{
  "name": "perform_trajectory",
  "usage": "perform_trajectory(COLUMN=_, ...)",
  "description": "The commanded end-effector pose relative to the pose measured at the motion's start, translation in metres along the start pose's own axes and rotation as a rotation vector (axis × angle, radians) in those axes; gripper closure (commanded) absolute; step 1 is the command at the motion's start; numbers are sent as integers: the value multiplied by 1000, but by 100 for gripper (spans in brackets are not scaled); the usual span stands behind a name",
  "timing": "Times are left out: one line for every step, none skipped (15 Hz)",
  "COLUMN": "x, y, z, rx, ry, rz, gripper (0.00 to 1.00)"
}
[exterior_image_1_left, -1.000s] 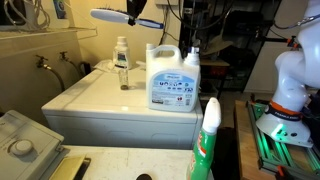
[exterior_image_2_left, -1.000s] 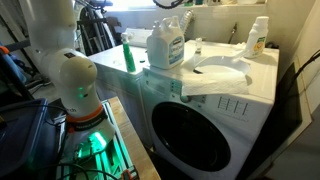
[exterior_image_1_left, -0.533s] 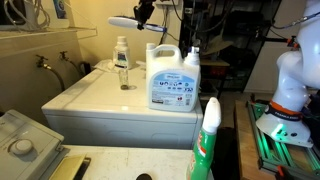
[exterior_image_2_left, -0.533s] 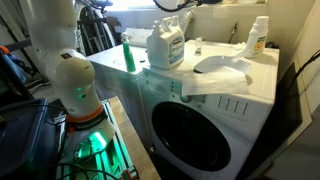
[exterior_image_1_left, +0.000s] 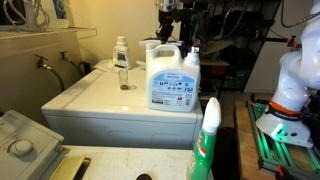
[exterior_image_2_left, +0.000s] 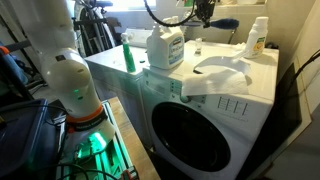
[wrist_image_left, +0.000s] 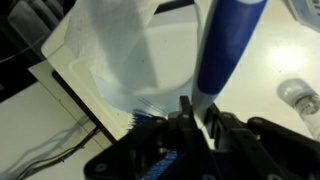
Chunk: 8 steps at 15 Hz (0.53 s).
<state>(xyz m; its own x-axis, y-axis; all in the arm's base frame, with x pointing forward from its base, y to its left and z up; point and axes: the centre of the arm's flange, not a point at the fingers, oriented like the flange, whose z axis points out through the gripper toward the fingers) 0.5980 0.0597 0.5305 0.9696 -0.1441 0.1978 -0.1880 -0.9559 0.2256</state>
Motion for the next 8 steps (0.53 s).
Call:
perform_trajectory(x=-52, y=-5, z=41, rx=-124, ry=-9, rz=129, gripper=96)
perform_trajectory(x=-58, y=-4, z=53, rx=-160, ry=-10, rz=175, gripper=96)
perform_trajectory(x=-65, y=-1, z=64, rx=-198, ry=-11, rz=217, gripper=96)
perform_trajectory(x=-70, y=1, z=73, rx=-249, ry=-9, rz=249, gripper=96)
perform_trajectory(x=-73, y=3, z=85, rx=-290, ry=-14, rz=282, gripper=96)
perform_trajectory(x=-74, y=4, z=94, rx=-305, ry=-20, rz=305, gripper=96)
perform_trajectory(x=-73, y=5, z=102, rx=-302, ry=-26, rz=318, gripper=96)
perform_trajectory(x=-69, y=8, z=107, rx=-279, ry=-30, rz=324, gripper=96)
